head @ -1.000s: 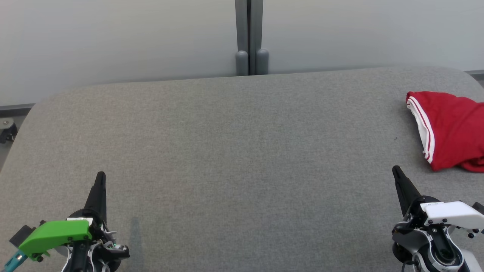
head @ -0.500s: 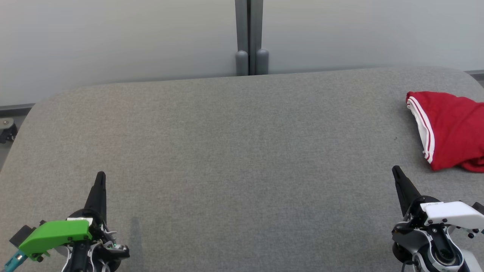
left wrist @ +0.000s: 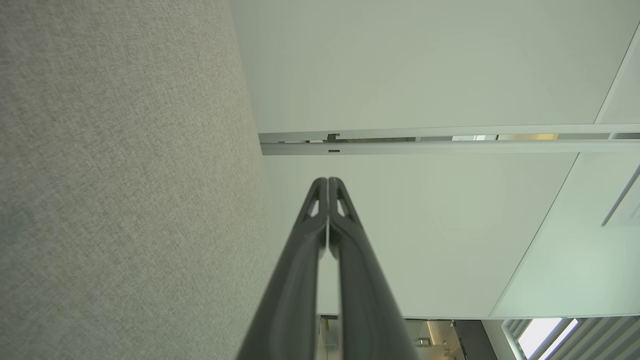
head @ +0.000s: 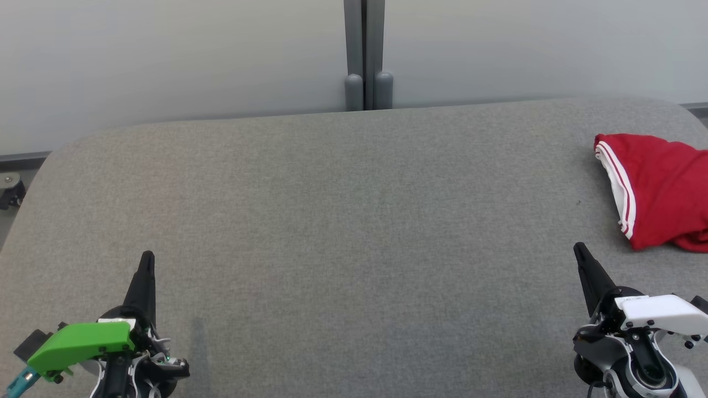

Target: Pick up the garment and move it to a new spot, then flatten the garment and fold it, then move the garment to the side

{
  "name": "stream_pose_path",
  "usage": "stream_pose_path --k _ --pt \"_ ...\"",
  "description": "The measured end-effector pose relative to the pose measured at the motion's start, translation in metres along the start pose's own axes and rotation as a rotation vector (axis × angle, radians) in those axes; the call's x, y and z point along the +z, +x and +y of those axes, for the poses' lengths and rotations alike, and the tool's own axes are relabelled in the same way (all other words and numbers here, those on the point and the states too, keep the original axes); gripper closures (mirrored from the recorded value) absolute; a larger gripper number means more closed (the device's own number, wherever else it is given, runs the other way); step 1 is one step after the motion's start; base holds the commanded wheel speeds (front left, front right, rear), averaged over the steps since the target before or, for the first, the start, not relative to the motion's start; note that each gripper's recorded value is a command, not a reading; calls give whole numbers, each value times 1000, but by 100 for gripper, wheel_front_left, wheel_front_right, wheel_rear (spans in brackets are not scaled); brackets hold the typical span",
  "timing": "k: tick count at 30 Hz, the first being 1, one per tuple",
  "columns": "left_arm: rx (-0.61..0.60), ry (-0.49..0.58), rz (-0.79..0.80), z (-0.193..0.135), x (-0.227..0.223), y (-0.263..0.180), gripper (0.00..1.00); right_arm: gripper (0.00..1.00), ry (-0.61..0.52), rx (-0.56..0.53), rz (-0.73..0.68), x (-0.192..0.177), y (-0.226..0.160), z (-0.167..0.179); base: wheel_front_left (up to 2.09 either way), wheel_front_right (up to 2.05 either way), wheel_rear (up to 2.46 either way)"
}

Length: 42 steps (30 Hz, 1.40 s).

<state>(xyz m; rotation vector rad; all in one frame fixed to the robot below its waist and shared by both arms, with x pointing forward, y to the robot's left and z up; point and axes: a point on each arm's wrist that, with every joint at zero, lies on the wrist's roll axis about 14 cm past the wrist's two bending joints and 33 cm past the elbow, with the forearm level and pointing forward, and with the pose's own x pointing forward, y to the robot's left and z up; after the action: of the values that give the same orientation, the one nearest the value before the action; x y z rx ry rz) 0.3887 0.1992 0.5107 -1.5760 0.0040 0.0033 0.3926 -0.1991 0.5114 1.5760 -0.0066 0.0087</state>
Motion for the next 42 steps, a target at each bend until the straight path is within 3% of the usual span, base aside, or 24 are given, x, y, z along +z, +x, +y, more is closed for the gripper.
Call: stream_pose_path --k 42 --pt "0 0 0 0 0 0 100 100 0 0 0 0 0 0 0 0 0"
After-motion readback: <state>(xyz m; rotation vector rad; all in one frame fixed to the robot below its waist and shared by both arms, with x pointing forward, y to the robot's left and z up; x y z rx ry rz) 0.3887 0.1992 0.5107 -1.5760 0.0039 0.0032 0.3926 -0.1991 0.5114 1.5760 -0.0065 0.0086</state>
